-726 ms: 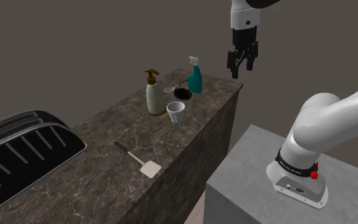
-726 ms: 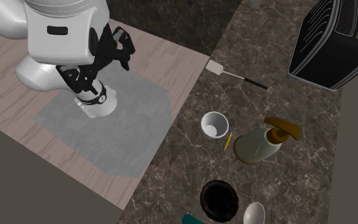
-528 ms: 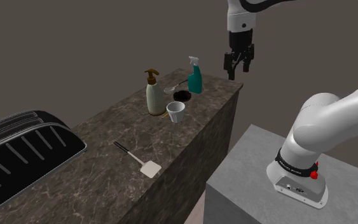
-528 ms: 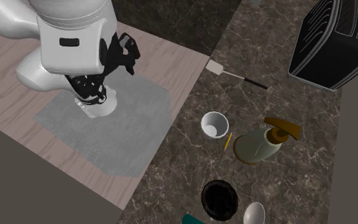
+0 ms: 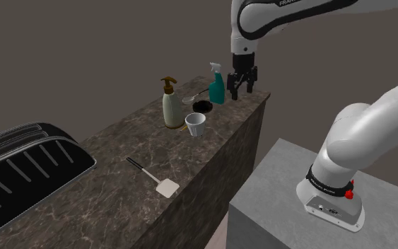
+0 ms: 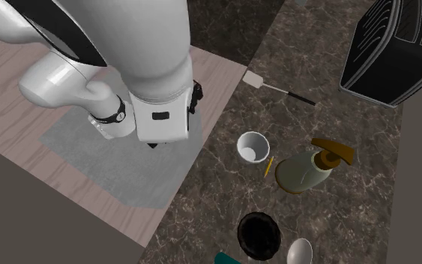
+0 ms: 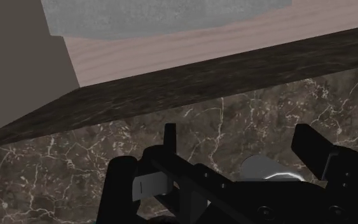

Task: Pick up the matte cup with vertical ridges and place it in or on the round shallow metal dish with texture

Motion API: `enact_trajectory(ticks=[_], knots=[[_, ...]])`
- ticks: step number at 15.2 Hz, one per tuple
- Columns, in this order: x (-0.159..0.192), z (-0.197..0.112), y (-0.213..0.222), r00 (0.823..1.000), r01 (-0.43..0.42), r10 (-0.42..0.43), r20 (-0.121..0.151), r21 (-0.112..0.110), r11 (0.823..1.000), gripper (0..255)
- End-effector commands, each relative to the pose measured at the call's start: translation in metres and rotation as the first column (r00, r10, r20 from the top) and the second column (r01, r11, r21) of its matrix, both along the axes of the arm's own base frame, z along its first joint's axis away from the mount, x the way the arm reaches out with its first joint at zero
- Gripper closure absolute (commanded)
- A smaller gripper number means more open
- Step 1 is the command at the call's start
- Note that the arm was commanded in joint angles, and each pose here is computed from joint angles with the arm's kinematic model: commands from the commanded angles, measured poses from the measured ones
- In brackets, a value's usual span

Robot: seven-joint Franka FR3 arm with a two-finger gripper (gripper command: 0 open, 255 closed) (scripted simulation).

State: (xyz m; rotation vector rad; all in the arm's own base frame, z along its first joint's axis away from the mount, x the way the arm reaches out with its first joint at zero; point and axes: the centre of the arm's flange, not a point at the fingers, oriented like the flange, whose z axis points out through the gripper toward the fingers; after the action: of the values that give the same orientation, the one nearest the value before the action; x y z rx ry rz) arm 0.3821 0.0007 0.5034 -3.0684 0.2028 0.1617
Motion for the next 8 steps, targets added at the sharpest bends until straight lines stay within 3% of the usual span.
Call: enact_trajectory(ticks=[1,8], knots=[[0.02,-0.012,0.002,1.0,-0.006,0.006,0.011,0.019,1.0,0],[0.09,-0.064,0.012,0.999,-0.03,0.027,0.041,0.084,0.996,0]])
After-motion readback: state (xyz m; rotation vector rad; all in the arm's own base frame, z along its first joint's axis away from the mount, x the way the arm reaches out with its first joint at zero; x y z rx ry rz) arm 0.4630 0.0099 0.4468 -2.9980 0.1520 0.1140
